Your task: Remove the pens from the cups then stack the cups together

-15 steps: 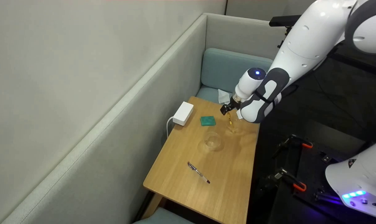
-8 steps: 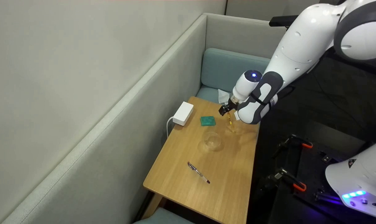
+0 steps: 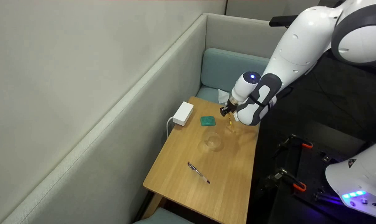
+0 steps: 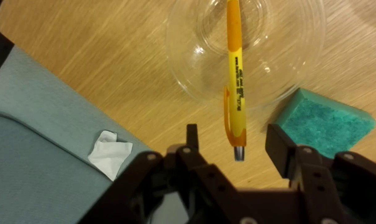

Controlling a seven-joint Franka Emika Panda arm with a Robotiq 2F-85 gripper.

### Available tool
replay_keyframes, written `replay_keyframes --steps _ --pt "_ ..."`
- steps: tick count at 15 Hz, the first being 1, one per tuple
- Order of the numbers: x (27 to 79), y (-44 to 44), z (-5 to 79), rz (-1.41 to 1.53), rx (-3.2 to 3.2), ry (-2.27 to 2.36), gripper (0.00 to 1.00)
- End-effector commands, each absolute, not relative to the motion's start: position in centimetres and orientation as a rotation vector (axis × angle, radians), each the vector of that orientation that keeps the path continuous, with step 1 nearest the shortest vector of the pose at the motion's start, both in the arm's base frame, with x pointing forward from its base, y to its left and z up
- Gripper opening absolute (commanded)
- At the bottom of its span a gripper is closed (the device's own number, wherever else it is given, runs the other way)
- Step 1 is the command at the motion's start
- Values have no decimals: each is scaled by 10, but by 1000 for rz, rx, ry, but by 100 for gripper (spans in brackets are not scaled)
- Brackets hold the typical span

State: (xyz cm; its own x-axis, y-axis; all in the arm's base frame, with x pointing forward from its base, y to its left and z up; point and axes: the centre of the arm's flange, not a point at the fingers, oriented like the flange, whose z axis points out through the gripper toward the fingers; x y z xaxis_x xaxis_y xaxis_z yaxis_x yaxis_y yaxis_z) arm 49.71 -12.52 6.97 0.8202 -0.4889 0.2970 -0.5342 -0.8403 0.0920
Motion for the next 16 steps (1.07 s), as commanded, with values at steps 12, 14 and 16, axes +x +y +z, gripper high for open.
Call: replay_keyframes --steps 12,14,16 --pt "464 -98 119 445 2714 -711 4" --pt "458 -95 135 513 2675 -706 4" --pt "454 -94 153 636 2627 -731 4"
